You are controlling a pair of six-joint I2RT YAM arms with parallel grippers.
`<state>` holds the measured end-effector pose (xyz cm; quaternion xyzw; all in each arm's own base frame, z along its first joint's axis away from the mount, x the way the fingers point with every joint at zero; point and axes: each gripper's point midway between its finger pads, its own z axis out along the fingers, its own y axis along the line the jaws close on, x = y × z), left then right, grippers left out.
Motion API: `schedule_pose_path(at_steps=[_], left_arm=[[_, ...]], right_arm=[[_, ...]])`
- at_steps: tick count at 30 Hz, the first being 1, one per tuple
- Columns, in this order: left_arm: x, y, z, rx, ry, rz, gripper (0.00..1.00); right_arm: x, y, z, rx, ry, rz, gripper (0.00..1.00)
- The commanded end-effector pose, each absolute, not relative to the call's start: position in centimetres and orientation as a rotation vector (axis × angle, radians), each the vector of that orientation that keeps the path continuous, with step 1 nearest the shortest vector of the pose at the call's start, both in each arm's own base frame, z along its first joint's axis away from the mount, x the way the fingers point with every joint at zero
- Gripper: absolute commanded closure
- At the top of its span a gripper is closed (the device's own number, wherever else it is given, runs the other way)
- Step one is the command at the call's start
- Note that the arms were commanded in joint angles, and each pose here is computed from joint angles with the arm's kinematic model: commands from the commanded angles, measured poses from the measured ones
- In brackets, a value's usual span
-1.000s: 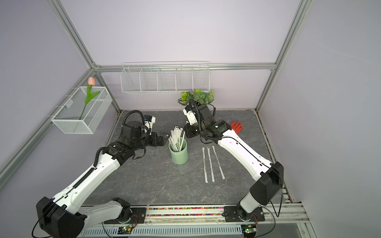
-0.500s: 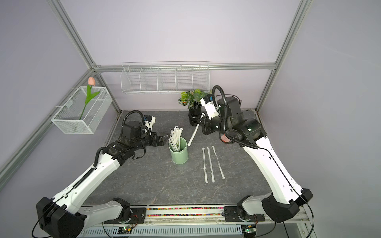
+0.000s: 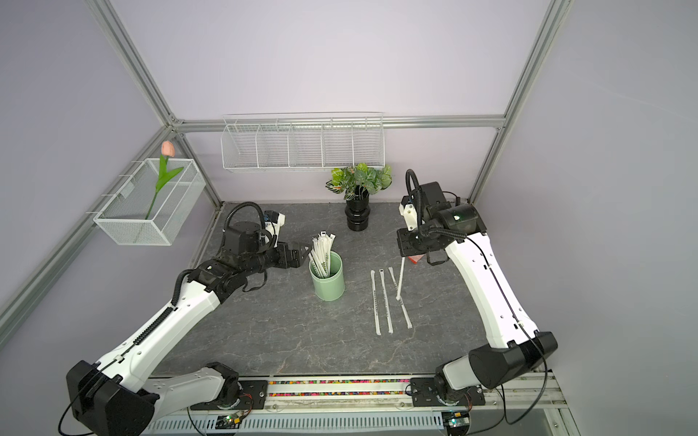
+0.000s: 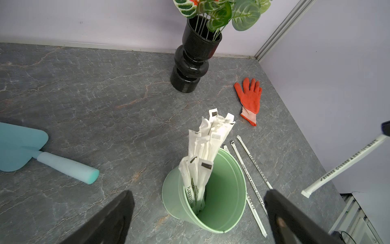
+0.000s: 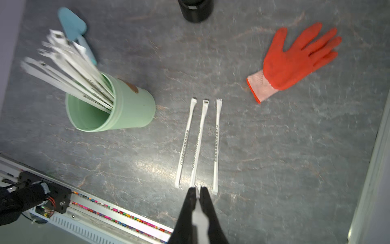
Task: Take the straws out of the storage container
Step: Place the straw at the center of the board.
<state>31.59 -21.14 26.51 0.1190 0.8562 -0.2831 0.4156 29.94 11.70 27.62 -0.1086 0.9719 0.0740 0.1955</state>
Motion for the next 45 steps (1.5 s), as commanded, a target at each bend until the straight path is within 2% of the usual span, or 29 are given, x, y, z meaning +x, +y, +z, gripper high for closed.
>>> schedule_pose_path(at_steps=[1,6,14,26,45], left_arm=[[31.6,-21.6,27.3,0.320,2.126,-0.733,0.00],[31.5,-21.7,27.4,0.322,2.122,-0.744,0.00],[31.5,-21.9,27.3,0.324,2.126,-0.753,0.00],[31.6,-21.9,26.9,0.325,2.137,-0.744,0.00],[31.8,-22.2,26.1,0.332,2.161,-0.749,0.00]], right_arm=[[28.0,9.1,24.0,-0.298,2.928,0.051,0.92],[27.3,7.6,20.5,-0.305,3.072,-0.075,0.92],[27.4,7.6,15.0,-0.337,3.236,-0.060,0.92],[30.7,7.3,9.5,-0.387,3.357,-0.117,0.92],[35.4,7.9,3.2,-0.344,3.467,-0.032,0.92]])
